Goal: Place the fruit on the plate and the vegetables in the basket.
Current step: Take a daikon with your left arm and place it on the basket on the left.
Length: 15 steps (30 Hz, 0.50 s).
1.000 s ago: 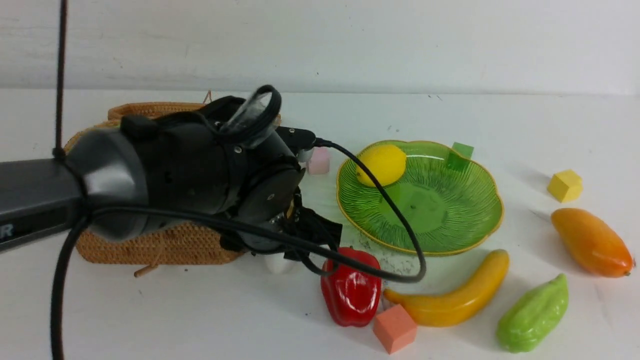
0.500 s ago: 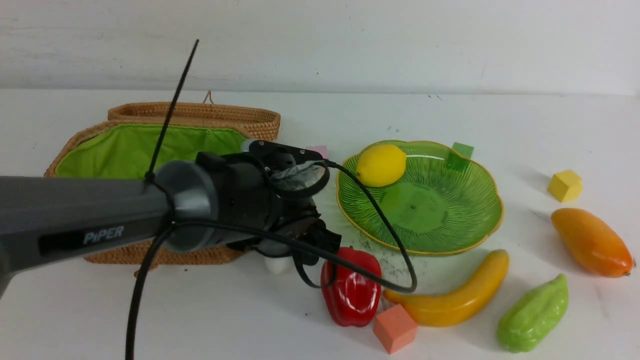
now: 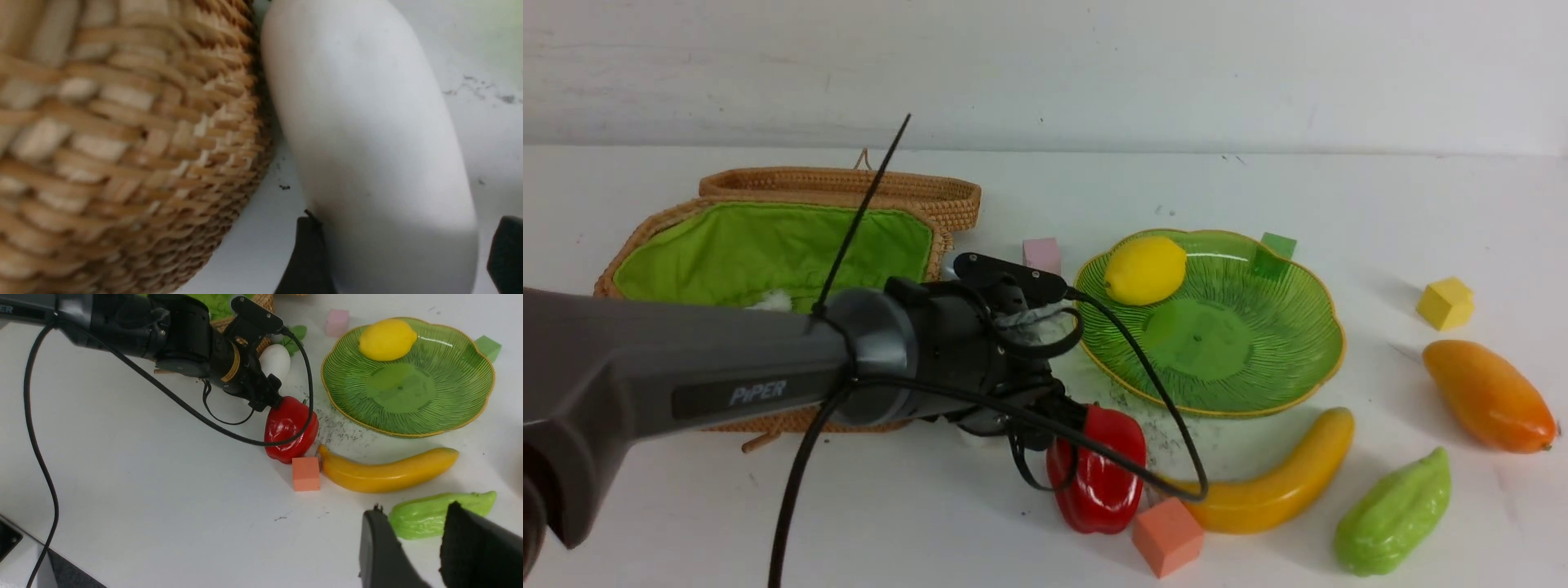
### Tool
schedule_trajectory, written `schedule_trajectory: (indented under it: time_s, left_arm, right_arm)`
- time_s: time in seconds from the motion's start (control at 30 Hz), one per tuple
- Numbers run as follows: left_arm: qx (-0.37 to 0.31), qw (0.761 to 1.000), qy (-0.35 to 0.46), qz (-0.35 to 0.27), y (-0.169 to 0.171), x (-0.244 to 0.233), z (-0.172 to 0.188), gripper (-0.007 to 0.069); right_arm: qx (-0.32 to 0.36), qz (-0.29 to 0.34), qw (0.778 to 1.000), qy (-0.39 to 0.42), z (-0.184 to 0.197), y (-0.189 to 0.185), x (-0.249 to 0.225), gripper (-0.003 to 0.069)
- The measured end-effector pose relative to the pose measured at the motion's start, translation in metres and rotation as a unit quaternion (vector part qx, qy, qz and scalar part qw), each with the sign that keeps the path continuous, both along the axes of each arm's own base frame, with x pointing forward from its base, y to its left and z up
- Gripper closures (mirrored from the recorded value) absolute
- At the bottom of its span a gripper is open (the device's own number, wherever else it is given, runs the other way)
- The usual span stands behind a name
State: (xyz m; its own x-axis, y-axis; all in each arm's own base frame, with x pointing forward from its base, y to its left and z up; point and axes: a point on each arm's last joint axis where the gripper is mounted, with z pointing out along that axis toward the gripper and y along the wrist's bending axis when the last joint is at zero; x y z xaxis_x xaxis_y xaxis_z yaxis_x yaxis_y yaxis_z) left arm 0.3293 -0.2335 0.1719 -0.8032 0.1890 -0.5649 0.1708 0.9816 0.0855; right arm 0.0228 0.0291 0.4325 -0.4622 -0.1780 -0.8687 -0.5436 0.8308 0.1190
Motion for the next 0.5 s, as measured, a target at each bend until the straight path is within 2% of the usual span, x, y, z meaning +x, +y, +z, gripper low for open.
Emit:
schedule_trajectory:
  time_s: [0.5]
  left_arm:
    - [-0.013,0.999,-0.033,0.005,-0.0017,0.0053,0.0018,0.0086]
  right_arm:
    - [-0.006,0.004,1.000,-0.001,-0.0005,0.0000,-0.0003,0.0424]
